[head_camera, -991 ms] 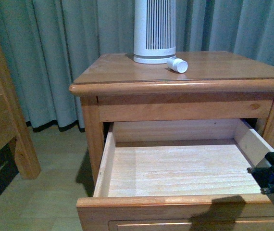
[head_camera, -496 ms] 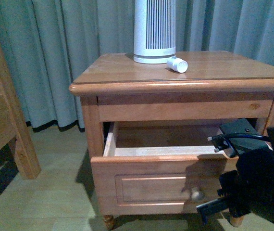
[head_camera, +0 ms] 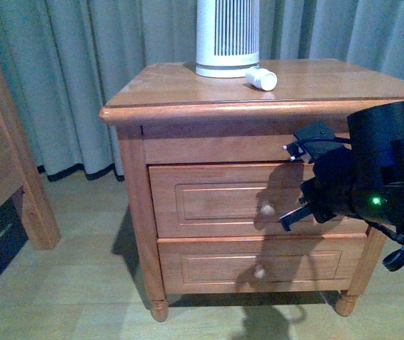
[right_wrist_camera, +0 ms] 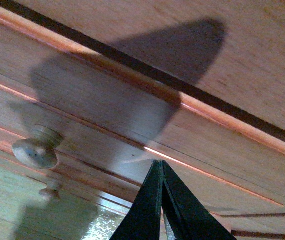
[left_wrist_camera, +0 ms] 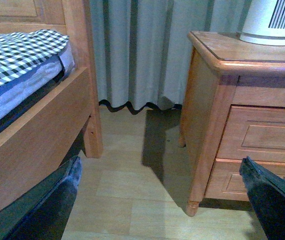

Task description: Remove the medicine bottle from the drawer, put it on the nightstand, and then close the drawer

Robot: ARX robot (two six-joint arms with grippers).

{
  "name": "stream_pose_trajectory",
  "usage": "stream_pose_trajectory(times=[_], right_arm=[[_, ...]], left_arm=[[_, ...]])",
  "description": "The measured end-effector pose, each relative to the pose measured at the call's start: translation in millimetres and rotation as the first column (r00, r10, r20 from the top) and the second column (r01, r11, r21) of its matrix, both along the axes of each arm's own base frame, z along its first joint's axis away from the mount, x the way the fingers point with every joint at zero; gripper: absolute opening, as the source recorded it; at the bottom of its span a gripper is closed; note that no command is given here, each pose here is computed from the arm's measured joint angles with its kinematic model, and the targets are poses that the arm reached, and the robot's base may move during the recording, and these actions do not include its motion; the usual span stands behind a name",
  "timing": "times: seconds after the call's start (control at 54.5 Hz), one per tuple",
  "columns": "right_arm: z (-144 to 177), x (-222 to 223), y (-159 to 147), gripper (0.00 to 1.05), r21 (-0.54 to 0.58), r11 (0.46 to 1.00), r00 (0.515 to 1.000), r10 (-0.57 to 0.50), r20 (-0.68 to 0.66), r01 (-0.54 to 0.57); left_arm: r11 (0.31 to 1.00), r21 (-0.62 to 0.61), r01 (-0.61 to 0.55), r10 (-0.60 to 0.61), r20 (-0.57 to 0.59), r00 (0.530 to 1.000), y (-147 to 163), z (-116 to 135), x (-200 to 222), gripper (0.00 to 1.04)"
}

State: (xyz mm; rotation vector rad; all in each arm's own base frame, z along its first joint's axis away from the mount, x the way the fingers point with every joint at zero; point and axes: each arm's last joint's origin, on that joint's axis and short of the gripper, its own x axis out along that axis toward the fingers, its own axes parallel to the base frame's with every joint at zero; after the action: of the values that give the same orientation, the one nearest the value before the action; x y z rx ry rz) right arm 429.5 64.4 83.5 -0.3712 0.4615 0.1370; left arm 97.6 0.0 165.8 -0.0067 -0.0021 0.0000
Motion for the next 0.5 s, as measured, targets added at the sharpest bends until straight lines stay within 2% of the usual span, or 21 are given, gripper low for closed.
stream_pose_trajectory(times=[0.22,0.496], right_arm=[[-4,-4,1,0.03,0.051,0.999,1.0,-0.001,-0.03,0.002],[28,-63,7,0.03,0.283,0.959,0.996,0.007,-0.086,0.018]], left_arm=[[1.0,0.0,0.0,0.0,0.0,1.0,0,0,0,0.98],[1.0,0.0,0.0,0.0,0.0,1.0,0,0,0,0.98]])
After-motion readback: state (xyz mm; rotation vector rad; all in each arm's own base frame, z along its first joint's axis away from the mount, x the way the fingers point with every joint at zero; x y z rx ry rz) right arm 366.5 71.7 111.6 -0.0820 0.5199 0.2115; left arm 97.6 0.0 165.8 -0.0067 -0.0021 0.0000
